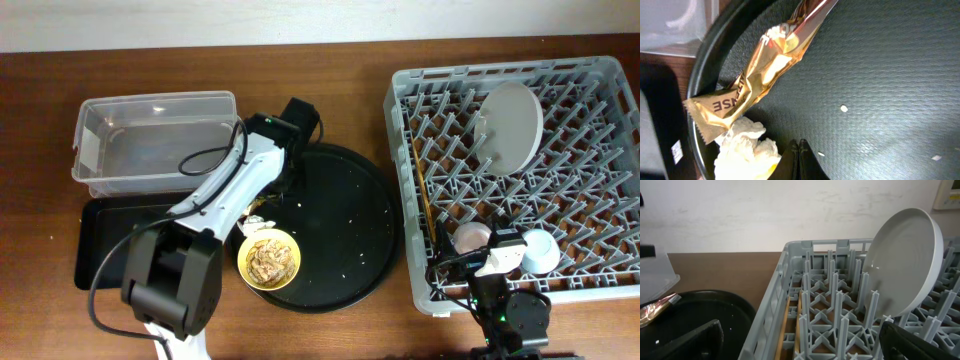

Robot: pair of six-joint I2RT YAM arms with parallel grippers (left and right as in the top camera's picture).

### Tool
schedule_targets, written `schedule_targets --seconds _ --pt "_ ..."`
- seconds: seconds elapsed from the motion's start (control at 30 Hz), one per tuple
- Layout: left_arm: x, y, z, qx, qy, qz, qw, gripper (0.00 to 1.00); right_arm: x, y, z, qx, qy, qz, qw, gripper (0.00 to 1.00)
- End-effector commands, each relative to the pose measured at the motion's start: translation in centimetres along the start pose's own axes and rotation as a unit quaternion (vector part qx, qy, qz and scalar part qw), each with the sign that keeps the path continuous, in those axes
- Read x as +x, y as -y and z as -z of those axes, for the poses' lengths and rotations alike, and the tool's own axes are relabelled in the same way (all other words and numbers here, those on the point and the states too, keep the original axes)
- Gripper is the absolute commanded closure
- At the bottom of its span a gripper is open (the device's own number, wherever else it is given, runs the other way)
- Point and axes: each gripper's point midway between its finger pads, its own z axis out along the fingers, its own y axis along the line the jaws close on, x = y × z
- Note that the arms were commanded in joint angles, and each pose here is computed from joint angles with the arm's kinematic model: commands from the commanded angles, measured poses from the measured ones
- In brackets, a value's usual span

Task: Sort waste into correct bins and load items into the dishwasher rack
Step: 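Grasp the crumpled tissue with the left gripper, then drop the tissue into the clear plastic bin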

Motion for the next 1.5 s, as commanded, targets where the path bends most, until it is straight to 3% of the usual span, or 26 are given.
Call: schedule_targets --seconds 0.0,0.1,0.23,0.27,0.33,0.4,0.43,0.63,0.77,0.9,0.93,0.97,1.07,1.2,1.23,1.3,1.37,1.47 --pt "1.8 -2.4 1.4 -0.047 -0.032 0.045 0.997 0.52 0.2 0.1 0.0 0.0 0.0 0.003 1.0 0.02" --pt "4.1 -5.1 -0.3 -0.116 -0.053 0.091 0.988 0.44 0.2 0.1 0.0 0.0 0.0 0.003 1.0 0.02" --pt "5.6 -6.3 -5.1 -0.111 -0.062 0.11 0.986 0.45 0.2 0.1 0.0 0.0 0.0 0.003 1.0 0.02" --pt "5.7 -6.4 -5.5 -0.101 -0.069 0.118 0.985 0.47 0.2 0.1 0.0 0.0 0.0 0.003 1.0 0.02" --pt "5.2 -6.2 -5.3 -0.095 -0.064 0.122 0.986 0.67 0.2 0.1 0.0 0.0 -0.001 0.003 1.0 0.02" --pt "4.1 -5.0 -4.6 -0.065 -0.058 0.104 0.991 0.95 0.2 0.1 0.0 0.0 -0.001 0.003 1.0 0.02" --pt "2.9 -3.5 -3.4 -0.029 -0.053 0.079 0.995 1.0 0.2 0.1 0.0 0.0 -0.001 0.003 1.0 0.02" --pt "-2.5 -1.3 6.4 0.042 0.004 0.042 0.998 1.0 0.2 0.1 0.0 0.0 -0.001 0.003 1.0 0.02" --pt "-8.2 -6.8 8.5 -0.012 0.1 0.086 0.991 0.99 0.2 0.1 0.0 0.0 -0.001 0.003 1.0 0.02" --pt "-13.9 -14.5 8.5 -0.015 0.17 0.193 0.966 0.9 0.2 0.1 0.0 0.0 -0.001 0.003 1.0 0.02" --pt "-15.3 -14.6 8.7 0.023 0.183 0.163 0.969 0.61 0.2 0.1 0.0 0.0 -0.001 0.003 1.0 0.02" --pt "-15.8 -13.5 9.2 0.064 0.186 0.107 0.975 0.02 0.2 0.1 0.0 0.0 -0.001 0.003 1.0 0.02" --pt "-14.2 -12.2 11.7 0.071 0.169 0.058 0.981 0.03 0.2 0.1 0.0 0.0 -0.001 0.003 1.0 0.02" --pt "-10.6 -7.7 12.1 0.021 0.14 -0.045 0.989 0.27 0.2 0.1 0.0 0.0 -0.001 0.003 1.0 0.02" --pt "-8.9 -6.2 11.1 -0.001 0.121 -0.076 0.99 0.32 0.2 0.1 0.0 0.0 -0.001 0.003 1.0 0.02" --pt "-6.5 -4.1 7.8 -0.033 0.096 -0.12 0.988 0.32 0.2 0.1 0.0 0.0 -0.001 0.003 1.0 0.02" --pt "-3.4 -2.5 1.5 -0.043 0.064 -0.162 0.984 0.36 0.2 0.1 0.0 0.0 -0.001 0.003 1.0 0.02" --pt "-1.7 -2.1 -2.2 -0.05 0.059 -0.212 0.974 0.36 0.2 0.1 0.0 0.0 -0.001 0.003 1.0 0.02"
